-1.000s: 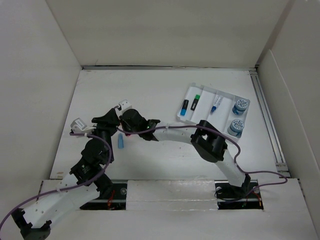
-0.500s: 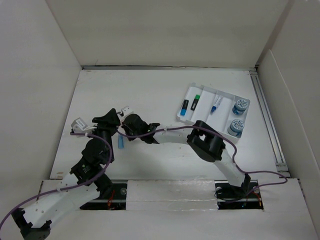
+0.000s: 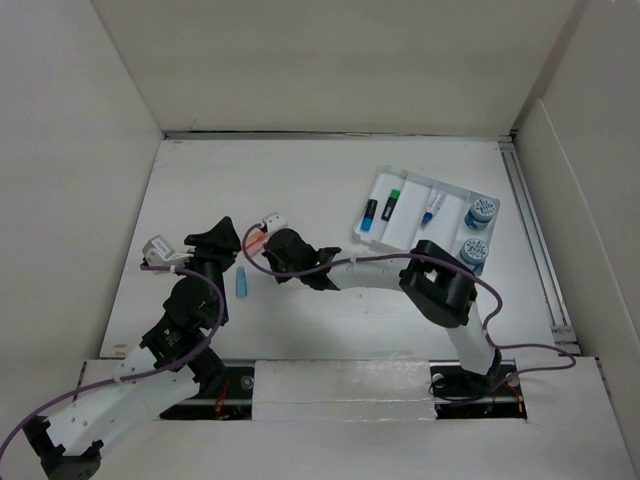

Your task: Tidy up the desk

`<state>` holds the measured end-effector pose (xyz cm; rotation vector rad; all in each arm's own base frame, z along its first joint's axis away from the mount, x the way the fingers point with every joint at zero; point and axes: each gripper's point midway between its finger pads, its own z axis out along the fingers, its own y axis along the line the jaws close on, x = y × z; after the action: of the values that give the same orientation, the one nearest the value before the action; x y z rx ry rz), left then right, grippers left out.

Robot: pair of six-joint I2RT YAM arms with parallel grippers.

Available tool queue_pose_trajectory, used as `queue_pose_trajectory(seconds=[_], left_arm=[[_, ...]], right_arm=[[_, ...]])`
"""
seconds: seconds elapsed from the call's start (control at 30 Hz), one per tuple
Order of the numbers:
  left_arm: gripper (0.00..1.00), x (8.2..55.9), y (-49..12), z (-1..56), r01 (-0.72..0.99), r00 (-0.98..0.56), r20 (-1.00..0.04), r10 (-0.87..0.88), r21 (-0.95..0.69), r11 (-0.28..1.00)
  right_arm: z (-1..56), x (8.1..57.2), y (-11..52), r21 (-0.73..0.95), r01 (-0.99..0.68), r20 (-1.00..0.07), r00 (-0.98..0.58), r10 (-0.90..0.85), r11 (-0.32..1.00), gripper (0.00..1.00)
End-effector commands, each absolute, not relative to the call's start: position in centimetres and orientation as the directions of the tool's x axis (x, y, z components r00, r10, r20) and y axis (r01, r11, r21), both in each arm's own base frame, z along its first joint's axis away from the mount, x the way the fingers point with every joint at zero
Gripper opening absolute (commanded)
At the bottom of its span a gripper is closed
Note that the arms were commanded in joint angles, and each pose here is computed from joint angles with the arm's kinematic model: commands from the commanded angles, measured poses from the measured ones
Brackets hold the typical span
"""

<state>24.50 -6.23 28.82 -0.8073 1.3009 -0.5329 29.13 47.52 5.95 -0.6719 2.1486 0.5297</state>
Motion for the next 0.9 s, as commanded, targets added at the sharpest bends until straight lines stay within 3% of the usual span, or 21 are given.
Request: queue_pose_trajectory(seconds=[0.0, 0.07, 0.1, 0.23, 0.47, 0.67, 0.87], left_arm=[[0.50, 24.4, -6.5, 29.8, -0.062, 0.214, -0.611, -0.762, -0.787, 0.614], [0.50, 24.4, -6.5, 29.8, -0.061, 0.215, -0.613, -0.761, -0.786, 0.616], [0.49, 24.5, -6.6, 29.7, -0.065, 0.212, -0.617, -0.758, -0.783, 0.619], [0.50, 24.6, -6.8, 29.6, -0.062, 0.205, -0.623, -0.755, -0.778, 0.625], [0.50, 24.6, -6.8, 29.7, -0.061, 0.204, -0.624, -0.754, -0.777, 0.627], [0.50, 24.8, -7.1, 29.6, -0.064, 0.197, -0.636, -0.746, -0.768, 0.637], [0.50, 24.8, -7.1, 29.6, -0.064, 0.195, -0.637, -0.746, -0.767, 0.638]], right_arm=[[12.8, 31.5, 47.5, 0.218, -0.599, -0.866, -0.483, -0.131, 0.770, 0.16], [13.1, 31.7, 47.0, 0.224, -0.596, -0.866, -0.484, -0.123, 0.771, 0.30], [13.7, 32.5, 46.3, 0.227, -0.580, -0.870, -0.482, -0.106, 0.782, 0.43], [11.5, 33.5, 44.8, 0.191, -0.545, -0.844, -0.516, -0.147, 0.817, 0.64], [7.5, 33.5, 44.4, 0.150, -0.517, -0.797, -0.567, -0.205, 0.843, 0.64], [7.7, 32.1, 46.4, 0.114, -0.561, -0.809, -0.532, -0.251, 0.820, 0.62], [5.1, 31.9, 46.0, 0.075, -0.539, -0.778, -0.557, -0.289, 0.839, 0.36]])
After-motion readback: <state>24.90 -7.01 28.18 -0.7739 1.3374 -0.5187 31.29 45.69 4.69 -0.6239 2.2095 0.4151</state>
